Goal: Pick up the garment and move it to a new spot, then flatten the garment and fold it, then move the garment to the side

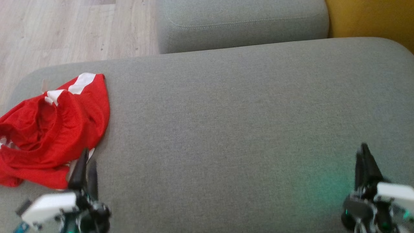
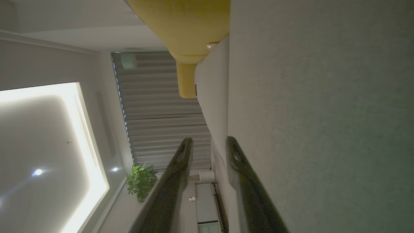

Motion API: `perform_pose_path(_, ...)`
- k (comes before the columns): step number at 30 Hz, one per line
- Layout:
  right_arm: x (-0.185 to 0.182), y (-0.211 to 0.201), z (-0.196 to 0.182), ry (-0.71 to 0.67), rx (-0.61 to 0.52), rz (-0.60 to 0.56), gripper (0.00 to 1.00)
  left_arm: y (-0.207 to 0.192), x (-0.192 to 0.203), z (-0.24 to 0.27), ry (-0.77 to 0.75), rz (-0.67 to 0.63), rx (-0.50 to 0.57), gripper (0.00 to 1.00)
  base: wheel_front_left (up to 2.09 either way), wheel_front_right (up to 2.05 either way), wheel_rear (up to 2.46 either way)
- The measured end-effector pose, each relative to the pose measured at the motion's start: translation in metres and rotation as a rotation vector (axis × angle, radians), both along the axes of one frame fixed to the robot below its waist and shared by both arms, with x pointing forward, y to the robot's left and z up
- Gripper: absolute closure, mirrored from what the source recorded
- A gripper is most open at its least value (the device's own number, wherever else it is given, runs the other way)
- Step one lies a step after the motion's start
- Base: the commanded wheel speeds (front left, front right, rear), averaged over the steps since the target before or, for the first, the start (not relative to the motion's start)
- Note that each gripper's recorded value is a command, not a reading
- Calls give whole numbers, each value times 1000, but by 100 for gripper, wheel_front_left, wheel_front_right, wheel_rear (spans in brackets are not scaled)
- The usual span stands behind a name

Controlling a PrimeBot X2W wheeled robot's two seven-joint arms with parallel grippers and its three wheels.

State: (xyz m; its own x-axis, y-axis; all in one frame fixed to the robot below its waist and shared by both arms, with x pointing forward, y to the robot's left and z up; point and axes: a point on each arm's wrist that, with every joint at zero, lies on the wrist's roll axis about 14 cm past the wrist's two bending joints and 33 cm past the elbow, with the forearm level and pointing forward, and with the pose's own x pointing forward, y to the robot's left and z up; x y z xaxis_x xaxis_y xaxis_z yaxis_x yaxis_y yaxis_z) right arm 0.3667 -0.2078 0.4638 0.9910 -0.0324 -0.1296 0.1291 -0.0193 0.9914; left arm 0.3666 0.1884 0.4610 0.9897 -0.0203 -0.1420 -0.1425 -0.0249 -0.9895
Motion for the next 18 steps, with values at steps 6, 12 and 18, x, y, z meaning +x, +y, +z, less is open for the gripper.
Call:
perform_pose_path(6, -25, 1, -38, 119, 9, -4, 0, -3, -29, -41, 131, 5, -15, 0, 0, 0, 0)
perform_pose_path(12, -25, 5, -37, 119, -25, 6, 0, -2, -28, -38, 122, 10, 12, 0, 0, 0, 0)
perform_pose_path(18, -25, 4, -36, 123, -117, 18, 0, -1, -28, -37, 122, 7, 74, 0, 0, 0, 0)
